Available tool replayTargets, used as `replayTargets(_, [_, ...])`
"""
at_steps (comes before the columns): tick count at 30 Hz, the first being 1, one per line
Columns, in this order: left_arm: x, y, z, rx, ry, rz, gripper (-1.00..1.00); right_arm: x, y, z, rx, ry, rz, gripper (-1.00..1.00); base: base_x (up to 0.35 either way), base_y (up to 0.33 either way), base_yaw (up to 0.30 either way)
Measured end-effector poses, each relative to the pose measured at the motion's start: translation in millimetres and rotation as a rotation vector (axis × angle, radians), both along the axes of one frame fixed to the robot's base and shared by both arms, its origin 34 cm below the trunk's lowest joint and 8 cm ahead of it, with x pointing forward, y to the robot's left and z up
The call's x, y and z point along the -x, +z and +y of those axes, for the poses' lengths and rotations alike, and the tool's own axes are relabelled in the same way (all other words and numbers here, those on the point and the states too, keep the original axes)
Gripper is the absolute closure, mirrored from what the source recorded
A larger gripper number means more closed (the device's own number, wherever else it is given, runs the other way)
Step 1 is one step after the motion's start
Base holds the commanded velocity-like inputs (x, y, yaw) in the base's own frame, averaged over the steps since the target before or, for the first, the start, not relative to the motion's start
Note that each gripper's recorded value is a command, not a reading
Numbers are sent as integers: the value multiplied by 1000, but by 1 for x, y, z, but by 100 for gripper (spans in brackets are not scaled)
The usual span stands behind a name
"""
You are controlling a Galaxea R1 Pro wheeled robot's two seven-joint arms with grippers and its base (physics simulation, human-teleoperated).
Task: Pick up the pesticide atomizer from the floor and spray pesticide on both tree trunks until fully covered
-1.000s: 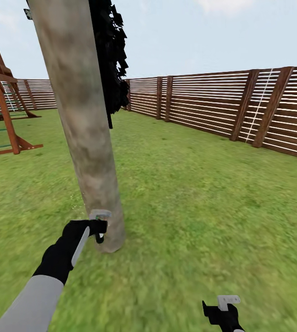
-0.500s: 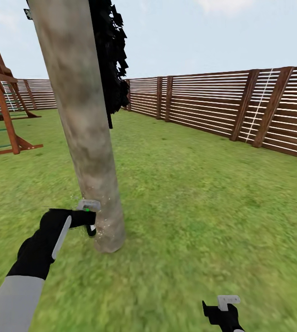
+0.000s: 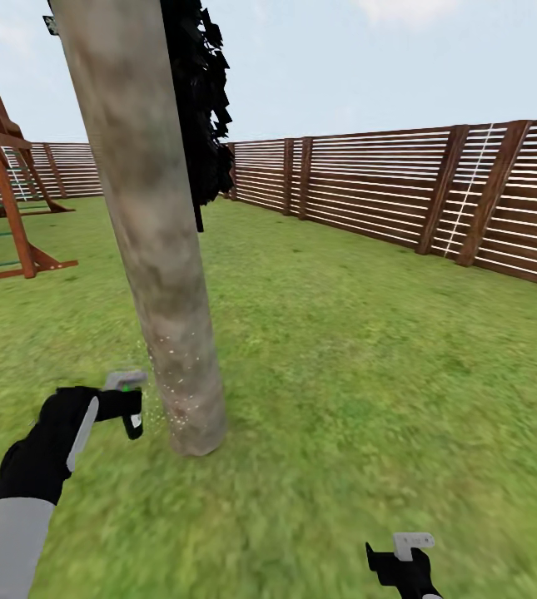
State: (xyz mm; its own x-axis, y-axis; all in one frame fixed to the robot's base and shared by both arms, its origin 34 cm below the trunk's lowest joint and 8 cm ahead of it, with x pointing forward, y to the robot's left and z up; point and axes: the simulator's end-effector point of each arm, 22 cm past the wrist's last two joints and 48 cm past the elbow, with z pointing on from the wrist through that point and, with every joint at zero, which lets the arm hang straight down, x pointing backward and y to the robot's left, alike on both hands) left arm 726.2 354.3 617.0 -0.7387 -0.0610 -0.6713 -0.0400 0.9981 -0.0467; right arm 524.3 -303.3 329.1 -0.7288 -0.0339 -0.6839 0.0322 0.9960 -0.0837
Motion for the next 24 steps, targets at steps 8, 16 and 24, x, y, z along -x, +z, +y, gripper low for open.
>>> replayTargets(8, [13,-97,10,-46,21,29,100,0,0,0,0,0,0,-100,0,0,0])
replayTargets(16, [49,-168,-13,-82,72,107,100,0,0,0,0,0,0,-100,0,-229,30])
replayTargets(24, [54,-179,-27,-109,54,104,100,0,0,0,1,0,0,-100,0,-271,177])
